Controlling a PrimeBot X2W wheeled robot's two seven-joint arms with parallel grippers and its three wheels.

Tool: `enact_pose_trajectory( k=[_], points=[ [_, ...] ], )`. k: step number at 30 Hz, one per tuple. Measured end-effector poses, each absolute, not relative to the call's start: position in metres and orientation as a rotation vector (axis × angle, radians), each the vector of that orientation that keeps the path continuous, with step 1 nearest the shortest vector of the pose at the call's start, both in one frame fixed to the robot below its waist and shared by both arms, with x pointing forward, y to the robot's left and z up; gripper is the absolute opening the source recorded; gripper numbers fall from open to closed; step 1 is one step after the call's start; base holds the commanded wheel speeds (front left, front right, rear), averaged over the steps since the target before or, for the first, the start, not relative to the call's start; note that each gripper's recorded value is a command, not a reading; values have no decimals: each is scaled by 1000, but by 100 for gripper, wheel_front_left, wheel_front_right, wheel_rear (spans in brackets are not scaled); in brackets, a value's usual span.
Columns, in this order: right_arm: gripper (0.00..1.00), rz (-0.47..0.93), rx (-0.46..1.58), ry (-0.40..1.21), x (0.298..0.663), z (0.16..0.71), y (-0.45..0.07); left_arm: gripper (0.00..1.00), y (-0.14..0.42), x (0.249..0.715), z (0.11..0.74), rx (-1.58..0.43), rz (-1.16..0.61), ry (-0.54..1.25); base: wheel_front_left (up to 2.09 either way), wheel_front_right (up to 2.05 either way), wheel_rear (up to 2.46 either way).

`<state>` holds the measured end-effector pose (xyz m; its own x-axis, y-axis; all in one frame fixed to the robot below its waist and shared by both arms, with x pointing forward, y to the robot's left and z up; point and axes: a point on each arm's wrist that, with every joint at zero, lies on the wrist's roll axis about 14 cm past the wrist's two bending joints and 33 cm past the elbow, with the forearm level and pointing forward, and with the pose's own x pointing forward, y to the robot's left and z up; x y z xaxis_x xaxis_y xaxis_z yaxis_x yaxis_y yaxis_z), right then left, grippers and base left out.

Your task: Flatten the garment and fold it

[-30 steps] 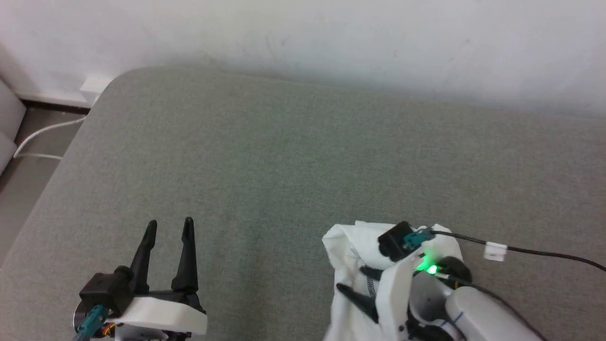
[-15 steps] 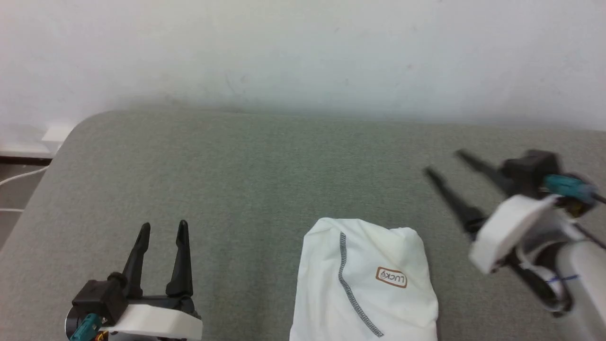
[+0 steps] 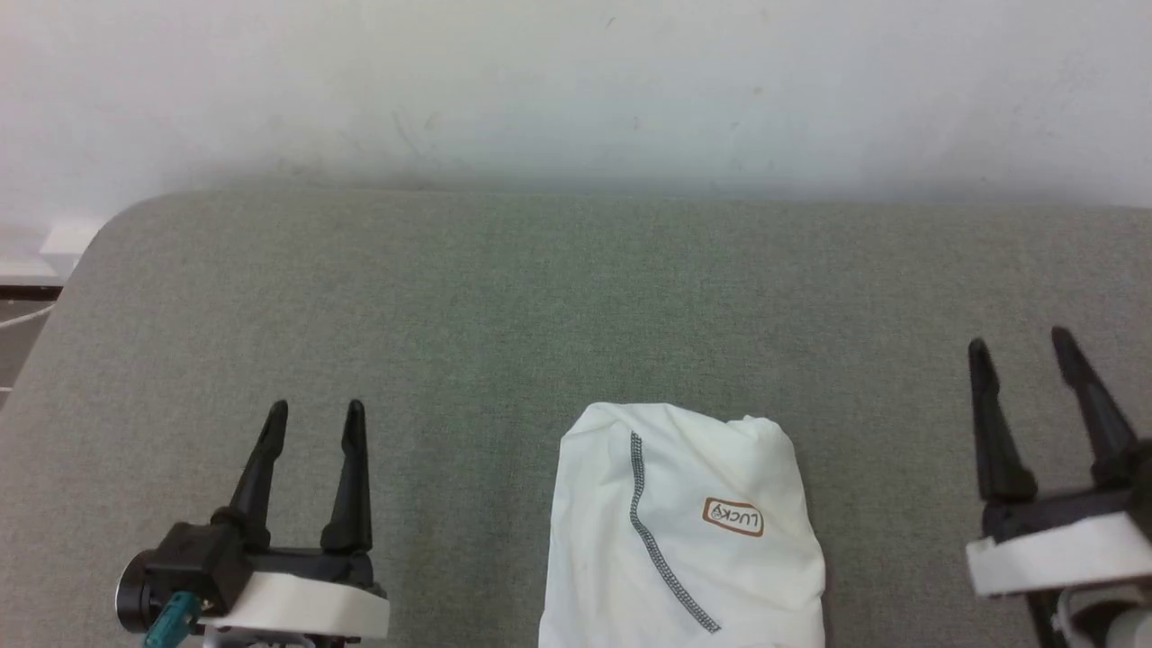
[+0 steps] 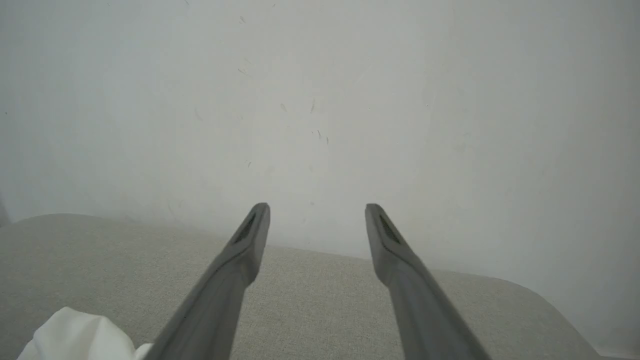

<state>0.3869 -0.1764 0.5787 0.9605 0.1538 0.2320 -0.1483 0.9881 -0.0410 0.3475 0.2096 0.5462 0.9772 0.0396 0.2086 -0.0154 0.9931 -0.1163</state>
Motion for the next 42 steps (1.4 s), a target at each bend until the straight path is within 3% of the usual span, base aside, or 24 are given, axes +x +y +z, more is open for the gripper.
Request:
enact_pose_trajectory(
  k=[10, 21, 26, 36, 37, 38, 42],
  points=[
    [100, 159, 56, -149, 376, 549, -160, 100, 206, 349, 544, -90, 18, -204, 0, 0, 0],
    [100, 374, 230, 603, 346, 429, -109, 100, 205, 350, 525, -97, 20, -143, 0, 0, 0],
    [100, 410, 288, 840, 327, 387, -91, 100, 210, 350, 522, -101, 39, -132, 0, 0, 0],
    [100, 481, 267, 902, 338, 369, -60, 100, 226, 340, 515, -92, 95, -109, 0, 0, 0],
    [35, 487, 260, 897, 339, 369, -58, 100, 227, 339, 515, -92, 98, -109, 0, 0, 0],
    [0, 493, 248, 886, 340, 369, -57, 100, 227, 339, 516, -92, 99, -110, 0, 0, 0],
    [0, 513, 183, 832, 343, 372, -55, 100, 223, 341, 517, -95, 86, -116, 0, 0, 0]
  ],
)
